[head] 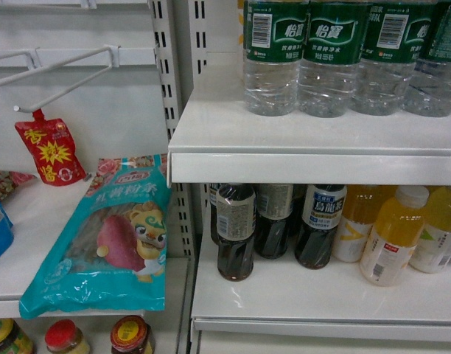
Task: Move water from second to third shelf
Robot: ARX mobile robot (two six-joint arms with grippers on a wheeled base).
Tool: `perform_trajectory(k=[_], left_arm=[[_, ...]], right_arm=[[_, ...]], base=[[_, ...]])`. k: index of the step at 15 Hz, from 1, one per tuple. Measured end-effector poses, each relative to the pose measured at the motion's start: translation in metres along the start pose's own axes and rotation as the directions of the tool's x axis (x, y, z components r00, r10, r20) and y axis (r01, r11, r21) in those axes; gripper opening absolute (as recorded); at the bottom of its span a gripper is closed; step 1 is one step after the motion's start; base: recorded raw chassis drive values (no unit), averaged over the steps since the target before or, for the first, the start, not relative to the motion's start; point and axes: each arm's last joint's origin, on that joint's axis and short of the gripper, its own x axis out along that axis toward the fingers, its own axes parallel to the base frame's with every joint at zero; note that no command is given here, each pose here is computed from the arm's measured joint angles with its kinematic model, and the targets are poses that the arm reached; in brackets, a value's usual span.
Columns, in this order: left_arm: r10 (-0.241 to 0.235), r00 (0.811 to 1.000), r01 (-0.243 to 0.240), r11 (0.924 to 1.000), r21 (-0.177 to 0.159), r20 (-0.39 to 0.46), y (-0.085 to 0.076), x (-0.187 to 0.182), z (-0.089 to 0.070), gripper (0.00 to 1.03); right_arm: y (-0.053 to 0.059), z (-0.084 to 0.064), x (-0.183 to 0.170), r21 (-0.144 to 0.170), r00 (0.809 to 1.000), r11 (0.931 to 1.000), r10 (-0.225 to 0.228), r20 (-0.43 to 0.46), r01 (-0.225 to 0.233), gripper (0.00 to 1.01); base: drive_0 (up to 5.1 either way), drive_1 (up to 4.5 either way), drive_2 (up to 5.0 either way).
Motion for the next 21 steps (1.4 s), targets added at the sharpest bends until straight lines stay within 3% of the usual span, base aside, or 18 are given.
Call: perform_trajectory(k=[4,21], left_arm=[[0.000,1.000,0.000,1.0000,0.000,0.000,0.000,0.000,0.000,0.98],[0.000,1.000,0.000,1.0000,0.000,0.000,0.000,0.000,0.000,0.98]], right_arm=[[-0.001,0.010,0.046,-0.032,1.000,0.9995,-0.007,-0.029,0.006,0.42],[-0.006,0.027,0.126,-0.024,0.997,0.9988,-0.044,-0.060,0.042,0.42]], base=[[0.0,0.00,0.0],[0.0,0.00,0.0]])
